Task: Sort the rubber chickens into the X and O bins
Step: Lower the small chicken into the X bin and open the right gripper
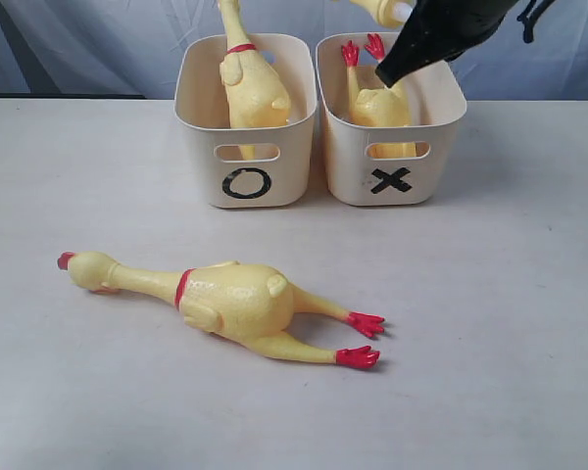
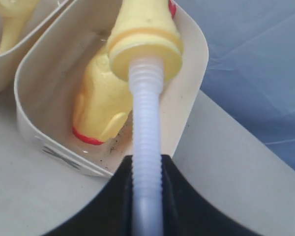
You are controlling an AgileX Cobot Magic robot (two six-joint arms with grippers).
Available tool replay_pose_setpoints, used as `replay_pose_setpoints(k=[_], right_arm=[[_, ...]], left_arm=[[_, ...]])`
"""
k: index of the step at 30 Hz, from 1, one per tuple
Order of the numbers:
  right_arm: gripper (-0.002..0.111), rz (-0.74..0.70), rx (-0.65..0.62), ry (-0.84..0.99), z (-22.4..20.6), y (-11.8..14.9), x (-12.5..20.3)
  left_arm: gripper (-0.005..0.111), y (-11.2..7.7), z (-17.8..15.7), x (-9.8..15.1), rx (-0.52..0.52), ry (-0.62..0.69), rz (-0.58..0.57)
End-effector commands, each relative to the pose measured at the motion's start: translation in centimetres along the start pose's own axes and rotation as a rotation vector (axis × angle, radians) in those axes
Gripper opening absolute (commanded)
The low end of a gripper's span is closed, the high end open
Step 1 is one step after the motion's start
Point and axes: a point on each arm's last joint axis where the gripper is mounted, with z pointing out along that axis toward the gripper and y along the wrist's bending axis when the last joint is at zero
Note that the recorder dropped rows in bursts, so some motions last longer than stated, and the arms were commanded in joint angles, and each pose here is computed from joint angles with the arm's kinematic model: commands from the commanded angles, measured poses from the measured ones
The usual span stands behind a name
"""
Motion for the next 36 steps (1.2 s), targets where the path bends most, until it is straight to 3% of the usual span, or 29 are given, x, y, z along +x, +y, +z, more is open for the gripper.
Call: replay_pose_setpoints(k=[1, 8, 16, 19, 23, 25, 36], right_arm=[[-0.001, 0.077, 0.003, 0.025, 2.2, 0.0, 0.3], [-0.001, 0.179, 0.016, 0.028, 3.9, 0.5, 0.3], [0.002, 0.182, 0.011, 0.026, 4.1, 0.7, 0.3], [0.018, 0.182, 0.011, 0.026, 4.1, 0.7, 0.3], [0.055, 0.184, 0.011, 0.023, 4.1, 0.7, 0.3], [0.067, 0.179, 0.015, 0.022, 4.1, 0.7, 0.3], [0.061, 0.214, 0.040, 0.056, 1.0, -0.8, 0.7]], left_arm=[[0.000, 0.0, -0.1, -0.2, 0.003, -0.015, -0.006], [0.000, 0.0, -0.1, -0.2, 0.003, -0.015, -0.006], [0.000, 0.0, -0.1, -0.2, 0.003, -0.015, -0.006], [0.000, 0.0, -0.1, -0.2, 0.003, -0.015, -0.006], [0.000, 0.0, -0.1, -0.2, 0.003, -0.015, -0.006], [0.000, 0.0, -0.1, -0.2, 0.003, -0.015, -0.006], [0.000, 0.0, -0.1, -0.2, 0.003, -0.015, -0.006]])
